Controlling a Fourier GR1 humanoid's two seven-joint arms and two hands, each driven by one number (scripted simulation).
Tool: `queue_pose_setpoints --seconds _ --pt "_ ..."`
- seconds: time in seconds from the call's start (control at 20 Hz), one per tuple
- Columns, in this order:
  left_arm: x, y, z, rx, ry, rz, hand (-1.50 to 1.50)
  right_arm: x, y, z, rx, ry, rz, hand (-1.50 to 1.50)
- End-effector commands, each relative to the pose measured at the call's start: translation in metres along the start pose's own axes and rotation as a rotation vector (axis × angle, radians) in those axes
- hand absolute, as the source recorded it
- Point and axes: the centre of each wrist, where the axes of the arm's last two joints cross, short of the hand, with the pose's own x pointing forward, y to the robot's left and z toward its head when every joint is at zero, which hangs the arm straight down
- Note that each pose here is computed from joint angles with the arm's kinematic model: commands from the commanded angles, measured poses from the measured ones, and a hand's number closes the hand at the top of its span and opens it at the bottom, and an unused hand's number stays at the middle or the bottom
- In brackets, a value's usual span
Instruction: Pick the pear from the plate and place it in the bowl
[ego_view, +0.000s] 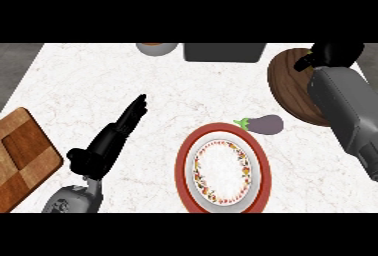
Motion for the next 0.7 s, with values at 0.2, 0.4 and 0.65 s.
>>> queue_pose_setpoints --seconds 0.2,0.4,0.65 --pt "0.001 0.013 0.004 -0.015 0.013 -0.009 0.0 -0.057 0.013 -0.023 0.356 0.175 -0.174 -1.5" --pt "-0.003 0.016 0.009 -0.021 -0.018 -0.018 0.0 -0.072 0.021 -0.024 0.341 0.059 -0.218 -1.5" --pt "-0.002 0.011 0.013 -0.02 -0.001 -0.006 0.0 -0.087 0.012 -0.038 0.208 0.064 -0.306 -1.5"
